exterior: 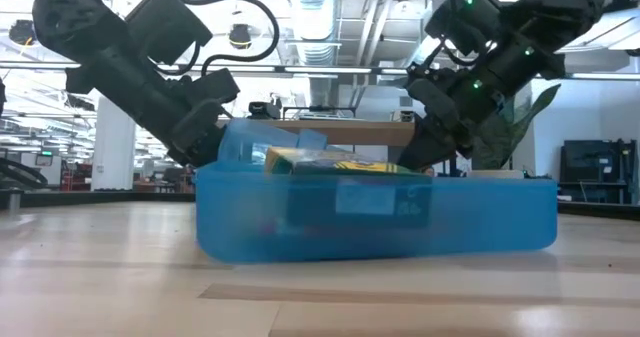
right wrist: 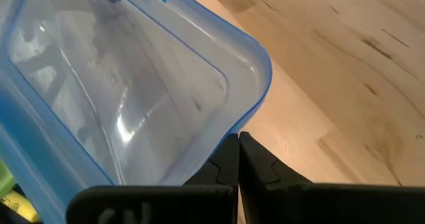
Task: Pack school essentials
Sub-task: Close the blue supply box
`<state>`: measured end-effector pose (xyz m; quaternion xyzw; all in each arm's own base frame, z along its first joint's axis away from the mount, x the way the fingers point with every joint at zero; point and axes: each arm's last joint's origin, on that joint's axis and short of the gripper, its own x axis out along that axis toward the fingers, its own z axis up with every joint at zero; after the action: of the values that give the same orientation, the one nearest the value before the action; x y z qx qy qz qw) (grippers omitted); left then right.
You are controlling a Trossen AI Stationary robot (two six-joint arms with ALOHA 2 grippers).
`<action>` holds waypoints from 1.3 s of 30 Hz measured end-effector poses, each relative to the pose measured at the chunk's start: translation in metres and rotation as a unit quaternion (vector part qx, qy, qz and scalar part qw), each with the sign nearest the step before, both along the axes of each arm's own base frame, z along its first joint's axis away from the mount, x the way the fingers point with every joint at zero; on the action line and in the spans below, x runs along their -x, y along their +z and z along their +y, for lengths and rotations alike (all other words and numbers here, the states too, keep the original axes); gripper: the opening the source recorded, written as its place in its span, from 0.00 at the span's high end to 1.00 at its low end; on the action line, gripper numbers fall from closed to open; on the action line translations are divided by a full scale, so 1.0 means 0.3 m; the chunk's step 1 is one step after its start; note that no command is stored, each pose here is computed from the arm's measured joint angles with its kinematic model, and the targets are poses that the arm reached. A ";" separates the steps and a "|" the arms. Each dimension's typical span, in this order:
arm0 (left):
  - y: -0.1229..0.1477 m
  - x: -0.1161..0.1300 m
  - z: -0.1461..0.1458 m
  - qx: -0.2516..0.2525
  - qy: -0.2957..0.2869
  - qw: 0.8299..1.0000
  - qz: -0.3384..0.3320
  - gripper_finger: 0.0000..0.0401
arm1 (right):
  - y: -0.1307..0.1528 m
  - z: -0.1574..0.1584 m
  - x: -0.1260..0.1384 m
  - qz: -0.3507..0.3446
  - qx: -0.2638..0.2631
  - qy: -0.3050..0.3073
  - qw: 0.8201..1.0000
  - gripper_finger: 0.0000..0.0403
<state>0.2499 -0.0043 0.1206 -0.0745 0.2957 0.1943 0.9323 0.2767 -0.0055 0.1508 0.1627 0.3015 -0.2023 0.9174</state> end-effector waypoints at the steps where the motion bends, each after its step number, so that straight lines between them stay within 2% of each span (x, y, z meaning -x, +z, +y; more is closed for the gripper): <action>1: 0.000 0.000 0.000 -0.001 0.000 1.000 0.000 1.00 | -0.001 0.000 0.001 0.004 0.000 0.000 1.000 0.96; 10: 0.001 -0.001 0.000 -0.005 -0.003 1.000 -0.001 1.00 | 0.002 0.003 0.003 0.009 0.003 -0.002 1.000 0.96; 20: -0.001 0.000 -0.001 -0.013 -0.010 1.000 0.006 1.00 | 0.109 0.041 0.045 -0.036 0.017 0.014 0.999 0.96; 25: -0.001 0.000 -0.001 -0.015 -0.012 1.000 0.007 1.00 | 0.150 0.110 0.067 -0.059 0.025 0.046 0.997 0.96; 29: 0.025 -0.009 -0.001 -0.015 -0.016 1.000 -0.017 1.00 | 0.176 0.196 0.073 -0.088 0.013 0.101 0.991 0.96; 36: 0.088 0.004 -0.008 -0.013 -0.029 0.998 -0.054 1.00 | 0.150 0.344 0.079 -0.110 0.003 0.176 0.978 0.96; 39: 0.111 0.009 -0.019 -0.015 -0.037 0.997 -0.067 1.00 | 0.121 0.371 0.089 -0.087 0.015 0.176 0.980 0.96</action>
<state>0.2471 -0.0100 0.1538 -0.0625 0.2322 0.1587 0.9576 0.2500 0.1059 0.1872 0.1100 0.2413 -0.0269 0.9638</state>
